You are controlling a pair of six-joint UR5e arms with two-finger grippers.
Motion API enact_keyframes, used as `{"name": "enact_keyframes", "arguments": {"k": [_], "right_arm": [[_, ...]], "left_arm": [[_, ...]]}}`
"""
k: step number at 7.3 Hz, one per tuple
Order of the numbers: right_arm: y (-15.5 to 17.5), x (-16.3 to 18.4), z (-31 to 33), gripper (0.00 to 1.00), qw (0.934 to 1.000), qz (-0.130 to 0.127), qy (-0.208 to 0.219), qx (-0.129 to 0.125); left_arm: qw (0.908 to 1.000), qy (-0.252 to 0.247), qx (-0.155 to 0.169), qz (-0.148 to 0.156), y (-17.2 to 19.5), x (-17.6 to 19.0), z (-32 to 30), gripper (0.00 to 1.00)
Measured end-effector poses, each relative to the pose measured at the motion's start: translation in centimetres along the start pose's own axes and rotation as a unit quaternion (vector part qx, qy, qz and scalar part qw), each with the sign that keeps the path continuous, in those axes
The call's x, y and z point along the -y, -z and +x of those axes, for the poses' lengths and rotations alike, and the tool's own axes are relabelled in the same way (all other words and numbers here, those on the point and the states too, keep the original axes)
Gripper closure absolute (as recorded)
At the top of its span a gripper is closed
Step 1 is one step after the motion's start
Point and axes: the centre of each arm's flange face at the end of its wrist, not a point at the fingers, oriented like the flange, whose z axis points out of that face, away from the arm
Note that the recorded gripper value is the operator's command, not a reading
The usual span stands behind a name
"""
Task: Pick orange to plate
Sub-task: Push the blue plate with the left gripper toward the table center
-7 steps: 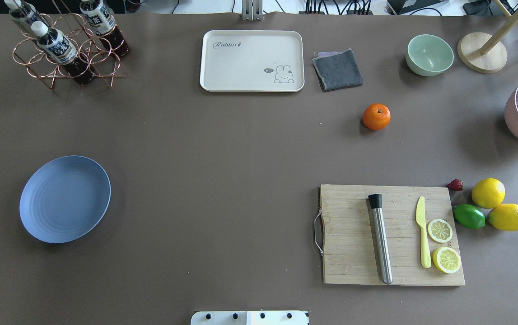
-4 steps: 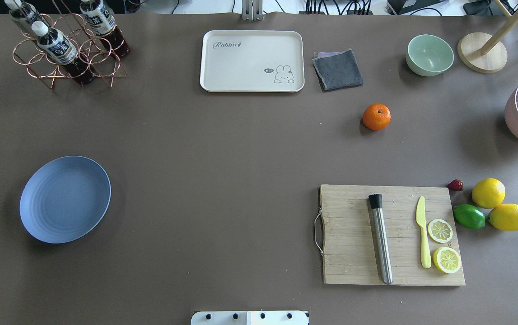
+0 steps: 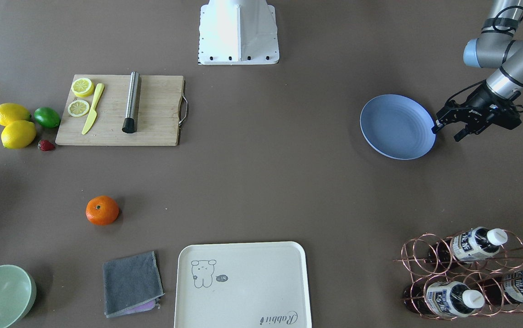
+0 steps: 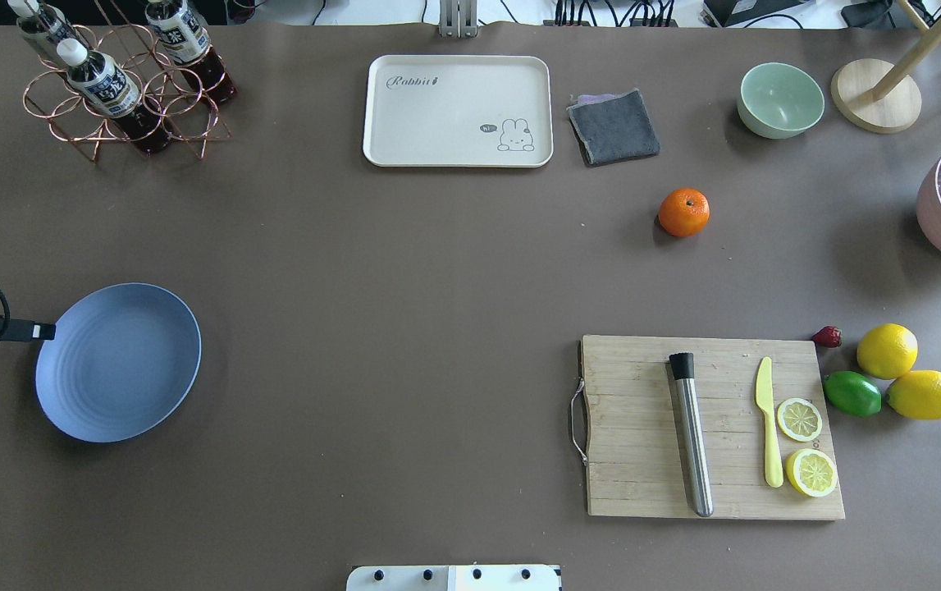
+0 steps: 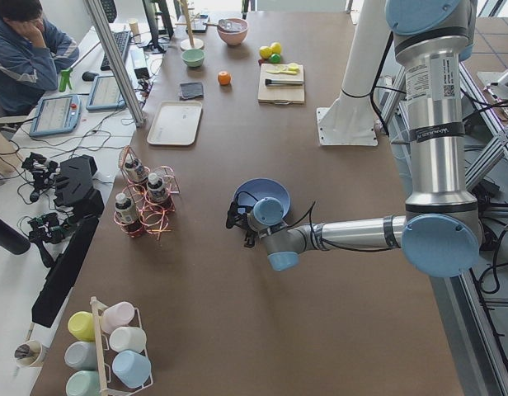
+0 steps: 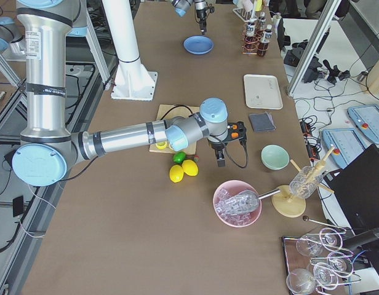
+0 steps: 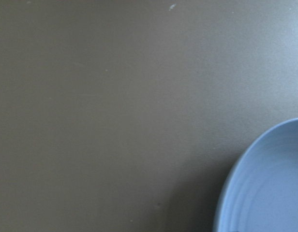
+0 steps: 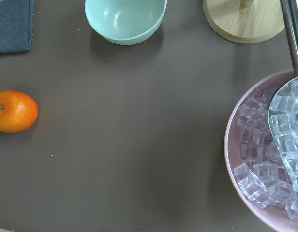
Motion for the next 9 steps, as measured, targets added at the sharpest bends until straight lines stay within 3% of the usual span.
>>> {"name": "enact_keyframes", "arguments": {"k": [1,3,4,7,9], "right_arm": [[0.0,0.0,0.0,0.00,1.0000,0.000,0.001,0.000],[-0.1,0.0,0.0,0.00,1.0000,-0.001,0.001,0.000],[-0.1,0.0,-0.1,0.00,1.0000,-0.001,0.002,0.000],[-0.2,0.0,-0.1,0.00,1.0000,-0.002,0.003,0.001],[-0.2,0.0,-0.1,0.00,1.0000,-0.002,0.003,0.001]], "left_arm": [[1.0000,-0.003,-0.006,-0.001,-0.4,0.1,0.6,0.56],[0.9998,-0.011,-0.012,-0.006,-0.9,-0.2,1.3,0.80],[0.9997,-0.015,-0.016,-0.008,-1.1,-0.5,1.5,1.00],[0.9991,-0.020,-0.034,-0.012,-0.7,-0.9,2.2,1.00],[0.9960,0.019,-0.082,-0.030,1.8,1.4,4.5,1.00]]}}
